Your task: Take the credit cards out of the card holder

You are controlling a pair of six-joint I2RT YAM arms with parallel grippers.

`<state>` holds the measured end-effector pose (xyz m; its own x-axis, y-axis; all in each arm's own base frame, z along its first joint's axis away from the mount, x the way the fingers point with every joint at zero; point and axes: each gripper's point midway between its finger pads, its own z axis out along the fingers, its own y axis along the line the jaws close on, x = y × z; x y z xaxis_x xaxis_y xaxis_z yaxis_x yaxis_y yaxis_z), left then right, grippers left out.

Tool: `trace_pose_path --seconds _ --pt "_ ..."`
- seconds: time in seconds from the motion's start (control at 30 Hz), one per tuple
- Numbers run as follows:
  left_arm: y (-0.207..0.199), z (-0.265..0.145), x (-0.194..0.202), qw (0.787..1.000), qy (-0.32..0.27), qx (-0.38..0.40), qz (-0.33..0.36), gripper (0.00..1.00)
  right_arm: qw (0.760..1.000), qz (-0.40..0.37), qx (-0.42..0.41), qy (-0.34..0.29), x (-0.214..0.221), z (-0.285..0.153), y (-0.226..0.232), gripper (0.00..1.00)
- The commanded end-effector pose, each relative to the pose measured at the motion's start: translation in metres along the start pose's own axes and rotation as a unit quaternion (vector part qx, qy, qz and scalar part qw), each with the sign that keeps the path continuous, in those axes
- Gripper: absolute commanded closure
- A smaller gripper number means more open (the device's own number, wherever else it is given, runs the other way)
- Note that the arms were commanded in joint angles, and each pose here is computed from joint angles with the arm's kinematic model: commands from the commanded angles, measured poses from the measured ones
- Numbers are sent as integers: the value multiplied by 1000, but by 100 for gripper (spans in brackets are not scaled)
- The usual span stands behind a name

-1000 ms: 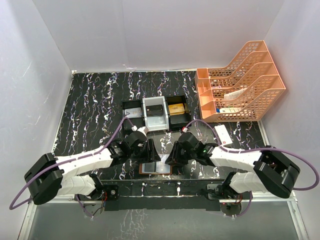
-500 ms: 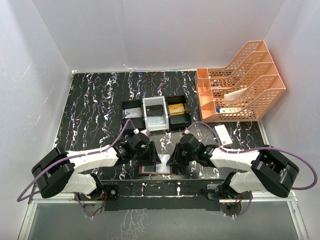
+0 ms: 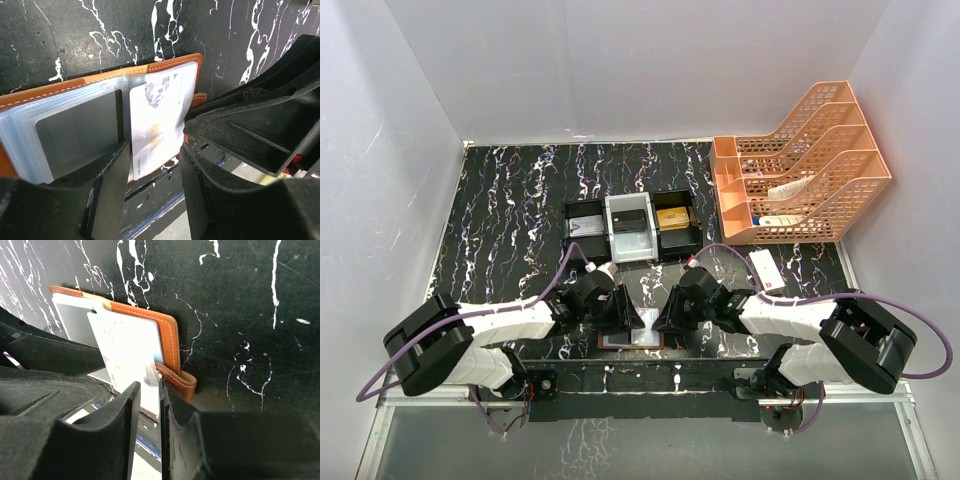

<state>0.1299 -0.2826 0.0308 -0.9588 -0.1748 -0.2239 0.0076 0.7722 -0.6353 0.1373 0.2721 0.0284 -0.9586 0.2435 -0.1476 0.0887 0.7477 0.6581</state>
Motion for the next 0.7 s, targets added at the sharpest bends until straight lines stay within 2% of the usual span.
trace_pose_path --seconds 0.0,0.27,0.67 --pt "19 4 8 1000 6 -13 -18 57 999 4 39 -7 1 7 -27 80" --pt "9 -3 4 999 -14 30 -35 63 999 5 38 0 4 9 -27 80" --pt "0 -9 -2 998 -26 47 -34 90 999 6 44 -1 3 9 -28 80"
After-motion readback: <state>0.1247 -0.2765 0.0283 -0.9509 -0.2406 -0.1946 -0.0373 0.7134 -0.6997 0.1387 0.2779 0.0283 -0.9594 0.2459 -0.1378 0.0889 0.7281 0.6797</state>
